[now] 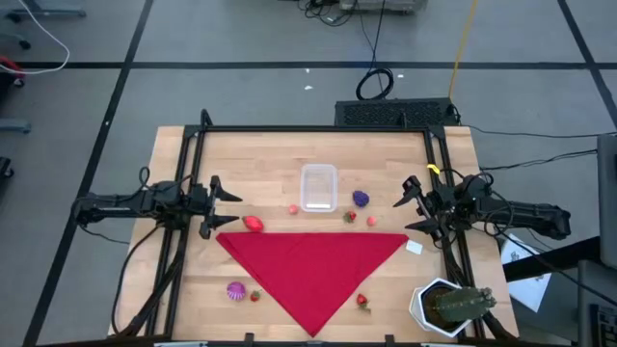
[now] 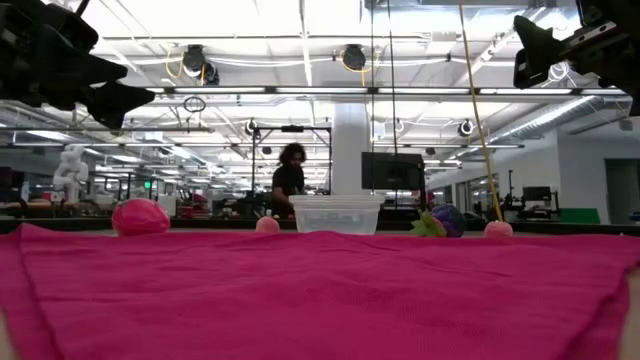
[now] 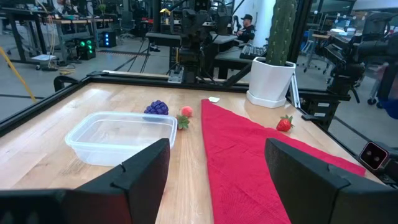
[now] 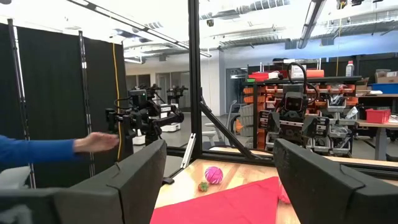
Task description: Pick and placing Produce into tupperware
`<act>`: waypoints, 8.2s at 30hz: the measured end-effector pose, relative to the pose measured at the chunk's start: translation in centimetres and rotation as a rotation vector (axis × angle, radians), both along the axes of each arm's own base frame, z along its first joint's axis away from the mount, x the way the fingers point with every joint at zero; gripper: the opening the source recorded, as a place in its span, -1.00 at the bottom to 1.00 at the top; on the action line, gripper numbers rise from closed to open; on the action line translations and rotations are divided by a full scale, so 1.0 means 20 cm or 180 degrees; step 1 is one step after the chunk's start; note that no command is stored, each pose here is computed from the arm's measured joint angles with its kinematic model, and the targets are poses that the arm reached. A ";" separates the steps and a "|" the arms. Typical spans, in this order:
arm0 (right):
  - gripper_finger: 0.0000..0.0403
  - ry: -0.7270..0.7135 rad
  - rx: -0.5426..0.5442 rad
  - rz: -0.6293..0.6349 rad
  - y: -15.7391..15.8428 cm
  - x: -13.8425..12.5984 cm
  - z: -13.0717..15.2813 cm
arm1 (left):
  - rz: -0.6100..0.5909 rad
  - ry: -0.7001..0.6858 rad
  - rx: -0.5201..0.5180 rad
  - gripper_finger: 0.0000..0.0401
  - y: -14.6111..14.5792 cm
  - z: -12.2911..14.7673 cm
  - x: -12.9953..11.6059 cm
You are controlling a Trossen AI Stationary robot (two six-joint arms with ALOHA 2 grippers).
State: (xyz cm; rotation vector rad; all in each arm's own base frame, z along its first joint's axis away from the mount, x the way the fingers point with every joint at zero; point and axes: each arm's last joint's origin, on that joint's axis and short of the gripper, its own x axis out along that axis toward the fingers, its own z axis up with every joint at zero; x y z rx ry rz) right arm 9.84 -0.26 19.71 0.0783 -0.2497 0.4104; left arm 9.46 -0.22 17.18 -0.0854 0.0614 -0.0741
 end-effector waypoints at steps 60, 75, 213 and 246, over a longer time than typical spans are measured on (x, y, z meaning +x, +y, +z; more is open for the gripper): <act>0.44 0.3462 0.0124 -0.1926 -0.10 0.61 1.12 | 0.0890 0.0386 0.0064 0.35 0.04 0.12 -0.08; 0.44 0.4721 0.0370 -0.2174 -0.14 0.75 0.82 | 0.0957 0.0404 -0.0049 0.35 0.04 0.15 -0.10; 0.34 0.5812 0.0591 -0.2096 -0.36 1.01 -0.19 | 0.0965 0.0393 -0.0121 0.35 0.04 0.15 -0.10; 0.11 0.5809 0.0600 -0.2121 -0.38 1.01 -0.19 | 0.0964 0.0392 -0.0123 0.35 0.04 0.15 -0.10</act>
